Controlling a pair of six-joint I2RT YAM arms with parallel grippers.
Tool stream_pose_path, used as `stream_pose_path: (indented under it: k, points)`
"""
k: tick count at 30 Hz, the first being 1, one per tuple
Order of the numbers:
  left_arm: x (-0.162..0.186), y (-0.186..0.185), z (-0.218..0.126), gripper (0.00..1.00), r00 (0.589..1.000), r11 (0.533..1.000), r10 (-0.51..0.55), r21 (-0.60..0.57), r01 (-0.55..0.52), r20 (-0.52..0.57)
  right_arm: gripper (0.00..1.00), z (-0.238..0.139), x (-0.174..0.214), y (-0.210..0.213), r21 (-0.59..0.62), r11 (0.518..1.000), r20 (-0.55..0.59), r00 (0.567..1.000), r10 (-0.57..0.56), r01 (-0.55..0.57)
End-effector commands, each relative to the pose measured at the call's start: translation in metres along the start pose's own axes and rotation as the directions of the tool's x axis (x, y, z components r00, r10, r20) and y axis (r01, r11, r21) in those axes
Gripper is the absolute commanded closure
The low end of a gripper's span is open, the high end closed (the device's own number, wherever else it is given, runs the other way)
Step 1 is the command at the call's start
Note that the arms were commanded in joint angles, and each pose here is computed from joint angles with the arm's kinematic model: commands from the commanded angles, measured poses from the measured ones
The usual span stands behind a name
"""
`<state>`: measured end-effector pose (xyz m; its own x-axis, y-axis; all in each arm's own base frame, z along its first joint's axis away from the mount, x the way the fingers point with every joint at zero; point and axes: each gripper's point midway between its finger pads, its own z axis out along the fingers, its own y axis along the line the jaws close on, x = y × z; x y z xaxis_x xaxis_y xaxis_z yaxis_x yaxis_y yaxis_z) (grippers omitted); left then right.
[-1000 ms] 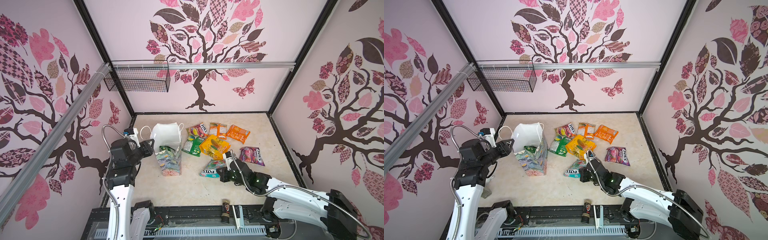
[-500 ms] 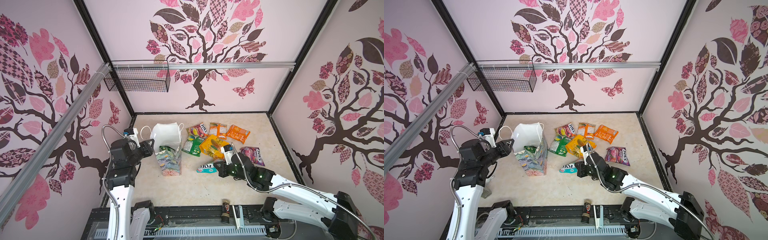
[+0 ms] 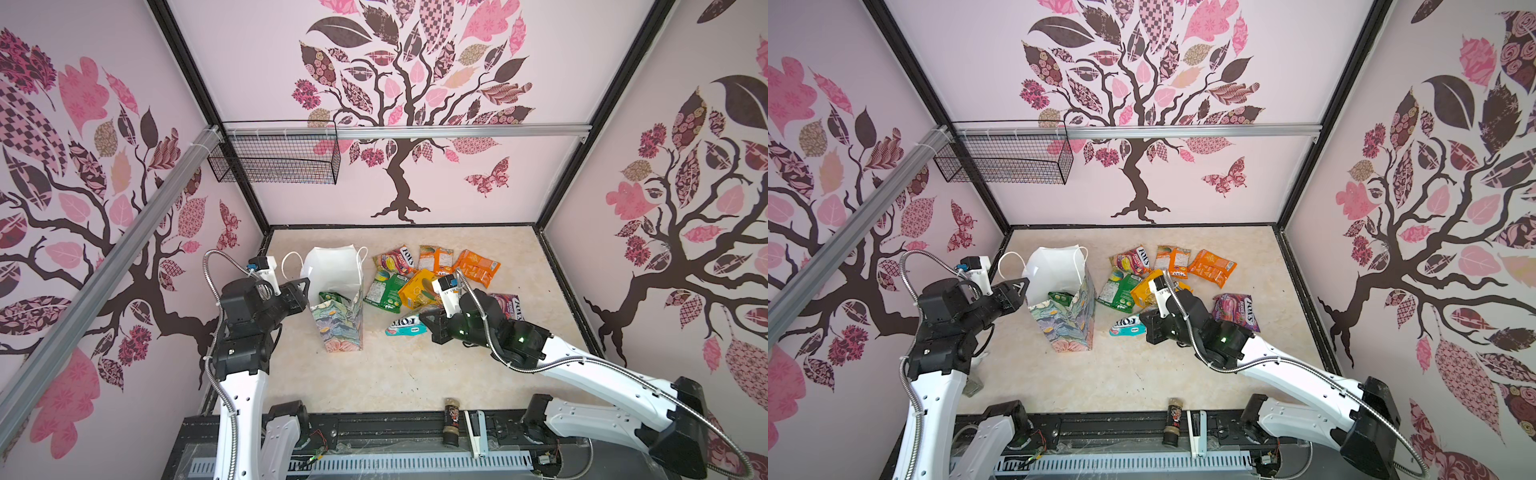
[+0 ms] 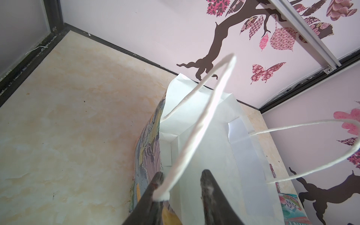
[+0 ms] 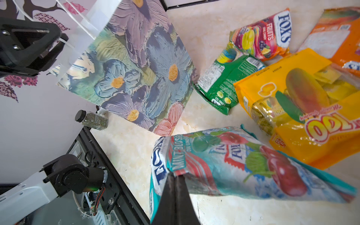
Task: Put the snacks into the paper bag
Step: 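Lift the teal candy bag with the right gripper, then carry the teal candy bag over the paper bag's opening with the right gripper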
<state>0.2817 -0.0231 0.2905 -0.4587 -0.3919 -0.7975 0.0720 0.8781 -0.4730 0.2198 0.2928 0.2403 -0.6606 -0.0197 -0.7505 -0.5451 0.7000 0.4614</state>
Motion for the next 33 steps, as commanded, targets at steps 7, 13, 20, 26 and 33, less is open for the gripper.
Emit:
stream_pose_path:
  k: [7,13,20,26,33]
  points:
    - [0.001,-0.004,0.001,0.61,1.000,0.999,0.012,0.040,-0.013,0.015,1.00,-0.015,-0.051,0.037,-0.063,0.990,0.074,0.990,-0.124,0.129]
    - [0.002,-0.005,0.002,0.57,1.000,0.999,0.010,0.045,-0.010,0.012,1.00,-0.026,-0.078,0.064,-0.127,0.976,0.100,0.982,-0.163,0.175]
    - [0.004,0.000,0.005,0.57,1.000,1.000,-0.002,0.028,0.002,-0.008,1.00,-0.034,-0.107,0.091,-0.186,0.960,0.132,0.973,-0.188,0.211]
    - [0.005,0.000,0.006,0.59,1.000,1.000,-0.012,0.029,0.012,-0.010,1.00,-0.041,-0.136,0.114,-0.229,0.944,0.180,0.964,-0.198,0.236]
    - [0.005,0.000,0.006,0.59,1.000,0.999,-0.012,0.030,0.013,-0.009,1.00,-0.051,-0.170,0.141,-0.262,0.926,0.229,0.950,-0.215,0.272]
